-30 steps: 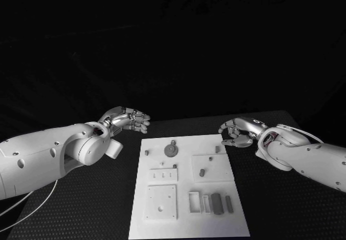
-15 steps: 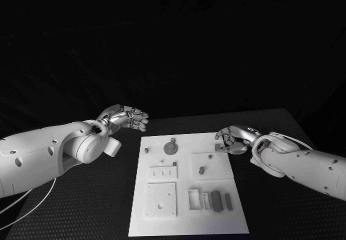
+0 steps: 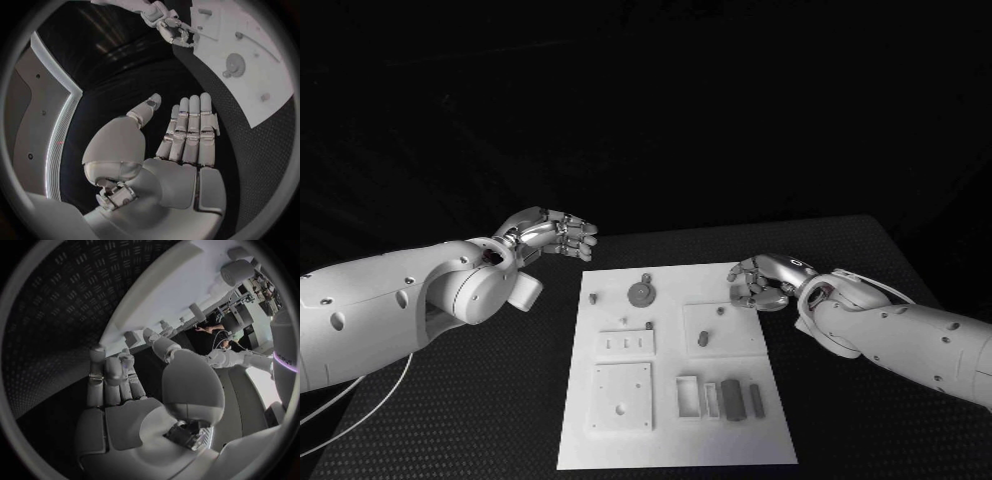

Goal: Assemble the parts on the task board

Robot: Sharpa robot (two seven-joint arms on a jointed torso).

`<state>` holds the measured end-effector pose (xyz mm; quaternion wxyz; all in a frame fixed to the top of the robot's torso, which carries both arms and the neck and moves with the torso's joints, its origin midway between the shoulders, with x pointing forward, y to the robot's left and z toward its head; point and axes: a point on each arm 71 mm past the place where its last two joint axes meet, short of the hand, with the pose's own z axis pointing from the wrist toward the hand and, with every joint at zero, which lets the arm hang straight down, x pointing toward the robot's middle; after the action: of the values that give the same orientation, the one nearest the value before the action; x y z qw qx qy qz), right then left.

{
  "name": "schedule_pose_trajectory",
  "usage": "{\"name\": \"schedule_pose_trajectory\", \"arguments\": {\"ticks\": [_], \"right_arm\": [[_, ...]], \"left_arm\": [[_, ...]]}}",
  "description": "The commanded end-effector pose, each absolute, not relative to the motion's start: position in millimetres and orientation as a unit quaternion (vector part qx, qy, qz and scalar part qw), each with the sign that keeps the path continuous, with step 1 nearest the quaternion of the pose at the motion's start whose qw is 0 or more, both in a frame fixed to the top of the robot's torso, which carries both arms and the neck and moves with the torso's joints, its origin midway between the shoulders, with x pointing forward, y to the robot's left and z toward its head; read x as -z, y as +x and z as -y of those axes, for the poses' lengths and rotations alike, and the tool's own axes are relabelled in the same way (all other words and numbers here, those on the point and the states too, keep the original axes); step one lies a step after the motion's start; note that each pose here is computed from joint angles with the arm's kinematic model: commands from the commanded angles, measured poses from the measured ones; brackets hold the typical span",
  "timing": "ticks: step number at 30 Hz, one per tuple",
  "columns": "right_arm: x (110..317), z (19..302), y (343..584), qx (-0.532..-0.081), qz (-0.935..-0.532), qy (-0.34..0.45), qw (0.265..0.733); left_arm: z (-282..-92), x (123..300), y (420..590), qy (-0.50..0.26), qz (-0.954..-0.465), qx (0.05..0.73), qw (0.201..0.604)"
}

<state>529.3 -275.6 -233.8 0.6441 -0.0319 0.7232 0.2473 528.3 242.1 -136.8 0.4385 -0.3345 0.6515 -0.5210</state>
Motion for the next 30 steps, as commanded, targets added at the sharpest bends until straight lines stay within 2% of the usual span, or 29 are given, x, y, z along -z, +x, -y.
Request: {"name": "schedule_pose_trajectory", "arguments": {"ticks": [1, 30], "right_arm": [[234.6, 275.3, 530.4, -0.239, -0.723, -0.033, 0.648], [234.1, 270.5, 534.9, -0.233, -0.713, -0.034, 0.66]], "left_arm": [[-240.2, 136.2, 528.0, -0.33, -0.654, 0.525, 0.433], [-239.4, 137.0, 528.3, -0.329, -0.658, 0.524, 0.429]]}}
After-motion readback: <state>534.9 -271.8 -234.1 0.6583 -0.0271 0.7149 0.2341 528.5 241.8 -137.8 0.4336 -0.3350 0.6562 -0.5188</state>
